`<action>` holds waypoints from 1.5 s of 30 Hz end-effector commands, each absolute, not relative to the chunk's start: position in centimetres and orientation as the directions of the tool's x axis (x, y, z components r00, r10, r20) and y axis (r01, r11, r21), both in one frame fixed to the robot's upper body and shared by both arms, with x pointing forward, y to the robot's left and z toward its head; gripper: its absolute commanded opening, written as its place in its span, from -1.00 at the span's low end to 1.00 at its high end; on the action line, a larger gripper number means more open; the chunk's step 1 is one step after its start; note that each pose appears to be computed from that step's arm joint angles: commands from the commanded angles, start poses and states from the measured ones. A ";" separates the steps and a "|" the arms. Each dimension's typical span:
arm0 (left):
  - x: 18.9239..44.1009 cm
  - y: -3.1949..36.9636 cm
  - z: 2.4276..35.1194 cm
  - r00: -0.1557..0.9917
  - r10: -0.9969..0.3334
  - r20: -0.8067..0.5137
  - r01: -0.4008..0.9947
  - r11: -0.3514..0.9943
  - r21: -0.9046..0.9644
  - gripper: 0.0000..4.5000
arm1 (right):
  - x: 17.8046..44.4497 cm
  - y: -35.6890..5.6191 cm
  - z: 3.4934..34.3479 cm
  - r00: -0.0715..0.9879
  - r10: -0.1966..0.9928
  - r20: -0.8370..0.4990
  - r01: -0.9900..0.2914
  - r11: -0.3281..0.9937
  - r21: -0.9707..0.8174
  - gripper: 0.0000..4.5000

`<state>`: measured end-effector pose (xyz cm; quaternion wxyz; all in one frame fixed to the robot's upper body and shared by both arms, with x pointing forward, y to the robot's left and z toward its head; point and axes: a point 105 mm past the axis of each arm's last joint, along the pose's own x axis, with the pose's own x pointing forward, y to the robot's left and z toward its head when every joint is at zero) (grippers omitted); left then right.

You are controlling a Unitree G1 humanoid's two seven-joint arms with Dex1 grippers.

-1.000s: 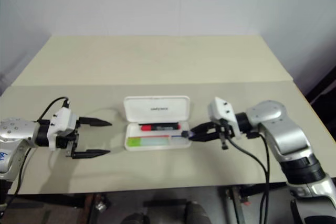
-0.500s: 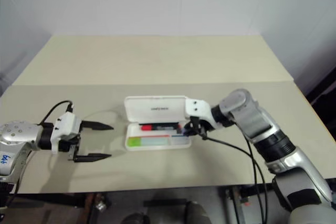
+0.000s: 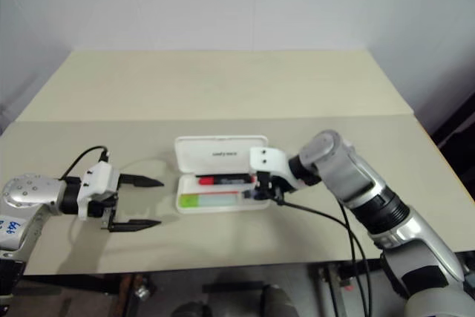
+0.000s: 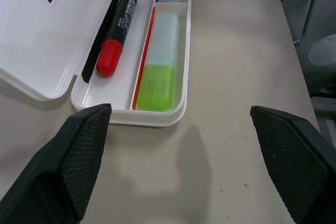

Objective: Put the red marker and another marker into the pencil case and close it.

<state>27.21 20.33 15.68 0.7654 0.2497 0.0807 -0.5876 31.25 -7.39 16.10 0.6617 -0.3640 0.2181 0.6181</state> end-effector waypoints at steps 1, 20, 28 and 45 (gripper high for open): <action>27.1 19.9 16.3 0.292 -0.864 -0.409 0.934 0.166 0.317 1.00 | 30.8 -6.8 16.1 0.133 0.672 -0.728 -0.973 -0.049 -0.224 -0.84; 27.0 20.0 16.4 0.297 -0.865 -0.404 0.932 0.172 0.318 1.00 | 31.2 -6.2 17.6 0.143 0.732 -0.666 -0.964 -0.049 -0.260 0.99; 27.4 20.4 17.4 0.323 -0.874 -0.364 0.923 0.206 0.324 1.00 | 27.7 -8.2 20.7 0.015 0.923 -0.383 -0.967 -0.083 -0.239 0.99; 28.1 22.7 19.6 0.409 -0.879 -0.245 0.892 0.329 0.308 0.74 | 28.3 -14.5 23.2 0.182 0.972 -0.151 -0.949 0.133 -0.286 1.00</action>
